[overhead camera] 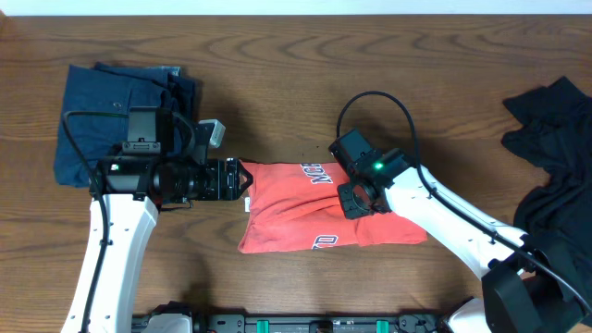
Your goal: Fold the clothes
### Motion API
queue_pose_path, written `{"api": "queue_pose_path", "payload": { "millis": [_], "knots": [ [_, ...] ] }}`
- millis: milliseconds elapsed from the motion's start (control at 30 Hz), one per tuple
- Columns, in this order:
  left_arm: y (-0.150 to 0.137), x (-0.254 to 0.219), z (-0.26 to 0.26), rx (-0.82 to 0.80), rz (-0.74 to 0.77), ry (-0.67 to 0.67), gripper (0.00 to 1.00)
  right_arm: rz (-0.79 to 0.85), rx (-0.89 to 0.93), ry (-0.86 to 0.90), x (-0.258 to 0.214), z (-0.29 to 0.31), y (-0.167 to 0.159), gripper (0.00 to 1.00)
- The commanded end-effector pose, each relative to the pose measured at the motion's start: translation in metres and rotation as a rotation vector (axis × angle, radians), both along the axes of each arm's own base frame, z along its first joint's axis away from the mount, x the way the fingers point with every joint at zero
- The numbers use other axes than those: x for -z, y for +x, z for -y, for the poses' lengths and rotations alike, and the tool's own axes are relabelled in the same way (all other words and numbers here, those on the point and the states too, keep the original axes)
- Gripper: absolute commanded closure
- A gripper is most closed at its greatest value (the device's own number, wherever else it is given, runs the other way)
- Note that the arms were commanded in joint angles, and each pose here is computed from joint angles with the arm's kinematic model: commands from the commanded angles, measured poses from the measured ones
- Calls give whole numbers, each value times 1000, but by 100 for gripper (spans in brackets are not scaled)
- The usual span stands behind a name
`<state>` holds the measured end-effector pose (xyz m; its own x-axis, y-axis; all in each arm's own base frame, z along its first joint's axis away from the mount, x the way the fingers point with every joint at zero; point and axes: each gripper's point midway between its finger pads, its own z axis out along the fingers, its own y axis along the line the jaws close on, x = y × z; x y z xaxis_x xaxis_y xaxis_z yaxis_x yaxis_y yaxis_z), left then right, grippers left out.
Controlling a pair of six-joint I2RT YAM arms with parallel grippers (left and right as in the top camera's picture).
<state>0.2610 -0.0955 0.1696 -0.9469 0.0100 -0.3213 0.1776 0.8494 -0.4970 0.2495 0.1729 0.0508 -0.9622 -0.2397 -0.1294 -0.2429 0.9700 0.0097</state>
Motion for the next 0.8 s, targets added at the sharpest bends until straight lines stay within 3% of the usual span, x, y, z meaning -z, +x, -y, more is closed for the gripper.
{"api": "queue_pose_path", "payload": {
  "millis": [0,67,100,300,500,533,567,600,633,767],
  "knots": [
    [0,-6,2,13,22,-13,20,79,0,53,-27,-5,13,76],
    [0,-6,2,13,22,-13,21,108,21,71,-38,1,17,95],
    [0,-6,2,13,22,-13,21,112,36,73,-42,6,18,99],
    [0,-6,2,13,22,-13,21,5,116,40,-28,37,4,99],
    [0,-6,2,13,22,-13,21,-138,100,146,15,18,-30,99],
    [0,-6,2,13,22,-13,21,-144,74,192,20,9,-33,96],
    [0,-6,2,14,22,-13,21,-140,38,235,23,0,-34,85],
    [0,-6,2,13,22,-13,21,-132,7,264,24,-6,-34,67],
    [0,-6,2,14,22,-13,21,-117,-17,279,23,-11,-32,58],
    [0,-6,2,13,21,-13,21,-68,-41,286,12,-11,-19,46]
  ]
}}
